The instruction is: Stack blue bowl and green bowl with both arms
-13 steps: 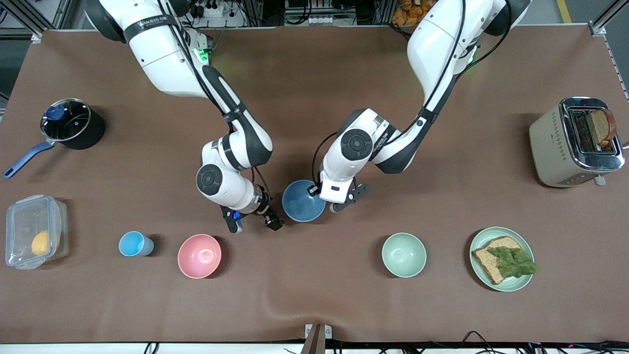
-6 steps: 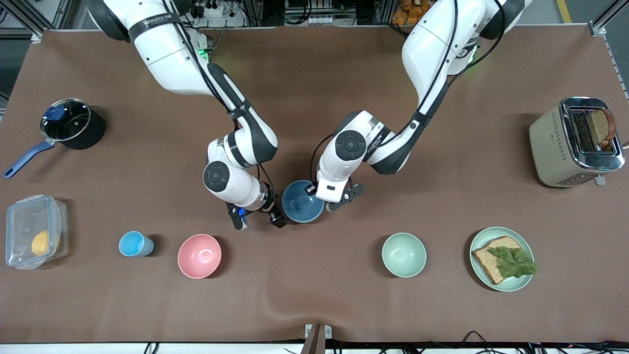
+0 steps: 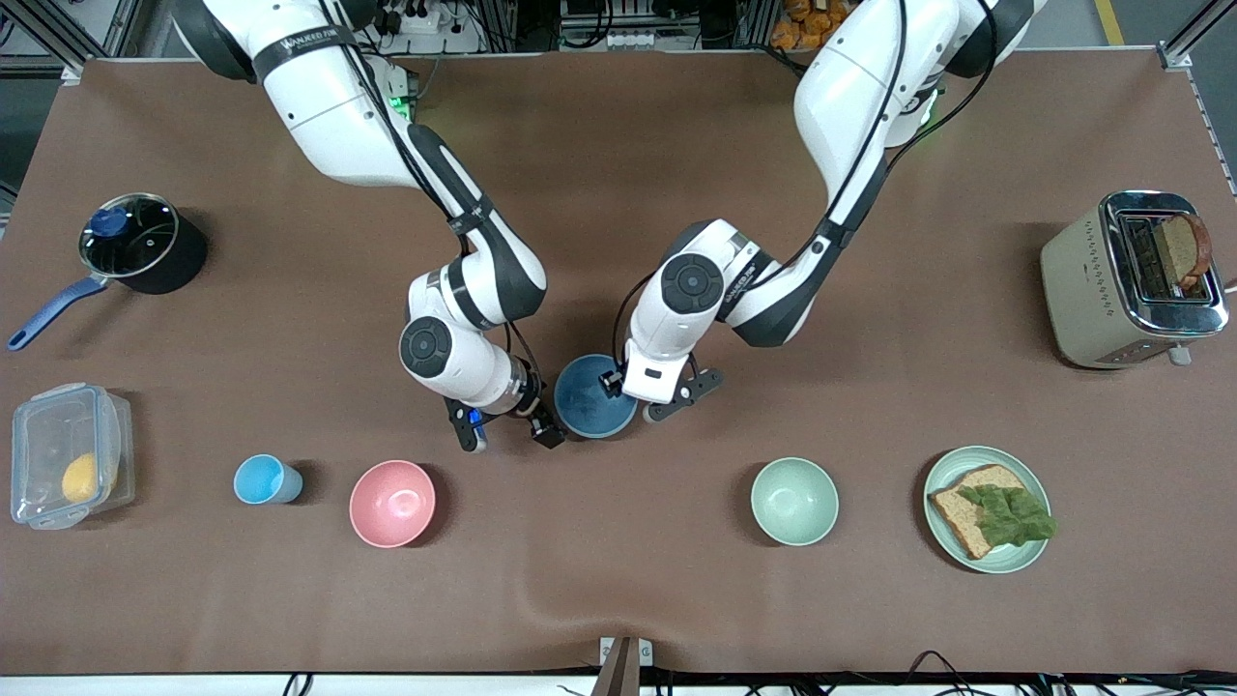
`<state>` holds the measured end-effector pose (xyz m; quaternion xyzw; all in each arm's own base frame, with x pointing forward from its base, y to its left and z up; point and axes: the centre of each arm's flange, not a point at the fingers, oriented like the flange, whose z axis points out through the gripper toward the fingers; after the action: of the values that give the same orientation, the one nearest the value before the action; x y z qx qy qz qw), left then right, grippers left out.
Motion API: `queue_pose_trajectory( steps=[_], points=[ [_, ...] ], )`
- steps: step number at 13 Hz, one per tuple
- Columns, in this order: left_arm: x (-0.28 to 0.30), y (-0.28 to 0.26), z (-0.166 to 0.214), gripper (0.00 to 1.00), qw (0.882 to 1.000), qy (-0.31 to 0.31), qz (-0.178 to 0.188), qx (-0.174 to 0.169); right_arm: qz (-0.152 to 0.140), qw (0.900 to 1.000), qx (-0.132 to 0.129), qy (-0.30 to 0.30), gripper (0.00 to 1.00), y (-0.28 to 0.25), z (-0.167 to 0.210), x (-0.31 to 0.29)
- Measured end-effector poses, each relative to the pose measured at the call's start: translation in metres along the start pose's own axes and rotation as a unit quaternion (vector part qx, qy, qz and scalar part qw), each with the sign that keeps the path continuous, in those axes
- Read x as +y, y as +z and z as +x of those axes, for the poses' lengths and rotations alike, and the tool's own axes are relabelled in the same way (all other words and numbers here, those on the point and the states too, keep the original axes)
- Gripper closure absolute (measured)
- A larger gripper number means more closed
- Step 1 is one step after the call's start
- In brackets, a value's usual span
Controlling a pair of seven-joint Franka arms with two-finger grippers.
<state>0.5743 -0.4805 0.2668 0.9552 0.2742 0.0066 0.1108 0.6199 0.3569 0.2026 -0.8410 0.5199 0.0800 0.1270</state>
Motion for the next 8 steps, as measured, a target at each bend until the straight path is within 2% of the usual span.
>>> queue_pose_trajectory(
  steps=[2, 3, 6, 8],
  points=[
    [0.001, -0.058, 0.037, 0.08, 0.999, 0.002, -0.018, 0.045, -0.001, 1.000, 0.005, -0.007, 0.00, 0.000, 0.000, 0.000],
    [-0.005, -0.095, 0.059, 0.00, 0.998, 0.000, -0.013, 0.065, -0.001, 1.000, 0.007, -0.010, 0.00, 0.000, 0.000, 0.000],
    [-0.041, -0.204, 0.101, 0.00, 0.995, 0.006, 0.037, 0.088, -0.002, 1.000, 0.010, -0.017, 0.00, 0.000, 0.000, 0.000],
    [-0.080, -0.269, 0.127, 0.00, 0.991, 0.054, 0.083, 0.085, -0.002, 1.000, 0.011, -0.019, 0.00, 0.000, 0.000, 0.000]
  ],
)
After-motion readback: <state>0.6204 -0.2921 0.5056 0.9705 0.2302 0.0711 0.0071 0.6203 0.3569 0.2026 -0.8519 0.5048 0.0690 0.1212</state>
